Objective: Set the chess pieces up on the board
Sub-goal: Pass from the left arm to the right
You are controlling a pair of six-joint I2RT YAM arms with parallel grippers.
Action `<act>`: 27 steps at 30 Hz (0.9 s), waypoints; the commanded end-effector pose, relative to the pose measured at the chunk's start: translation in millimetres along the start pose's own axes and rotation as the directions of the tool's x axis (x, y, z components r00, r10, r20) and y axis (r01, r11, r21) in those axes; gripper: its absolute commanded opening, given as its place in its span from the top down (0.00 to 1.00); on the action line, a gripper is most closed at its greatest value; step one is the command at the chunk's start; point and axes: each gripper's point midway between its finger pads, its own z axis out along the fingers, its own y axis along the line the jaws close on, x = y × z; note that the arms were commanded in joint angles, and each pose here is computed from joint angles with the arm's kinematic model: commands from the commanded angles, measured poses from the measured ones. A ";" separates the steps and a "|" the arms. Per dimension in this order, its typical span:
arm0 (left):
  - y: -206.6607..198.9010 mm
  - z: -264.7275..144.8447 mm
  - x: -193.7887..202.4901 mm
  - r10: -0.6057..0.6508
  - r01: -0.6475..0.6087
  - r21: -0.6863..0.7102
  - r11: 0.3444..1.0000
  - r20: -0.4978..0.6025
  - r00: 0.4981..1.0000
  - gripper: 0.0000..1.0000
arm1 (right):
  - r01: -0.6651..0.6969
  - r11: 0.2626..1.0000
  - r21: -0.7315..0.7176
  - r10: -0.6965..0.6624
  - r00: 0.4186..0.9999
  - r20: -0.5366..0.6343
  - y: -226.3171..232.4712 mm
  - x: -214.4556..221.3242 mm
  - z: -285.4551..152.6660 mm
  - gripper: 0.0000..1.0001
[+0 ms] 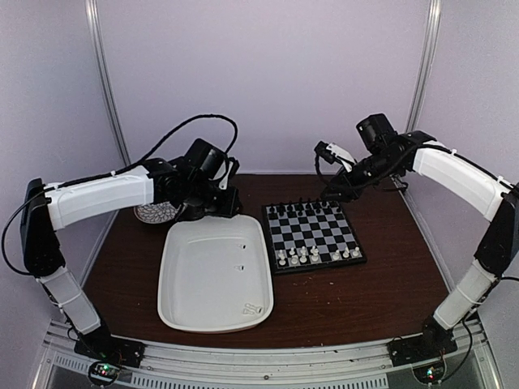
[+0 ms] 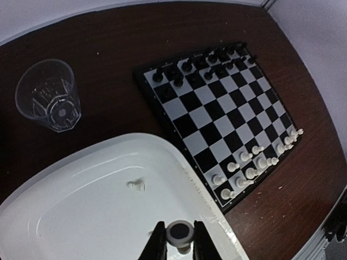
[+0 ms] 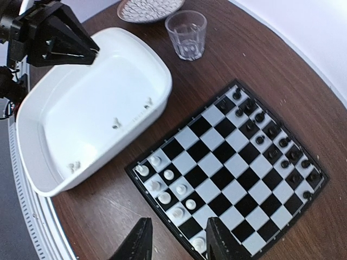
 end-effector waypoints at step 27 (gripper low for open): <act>-52.4 -78.5 -66.2 -0.540 0.390 0.501 0.772 0.196 0.818 0.93 | -0.013 0.981 -0.193 0.050 0.980 0.190 128.9 -136.5 89.4 0.67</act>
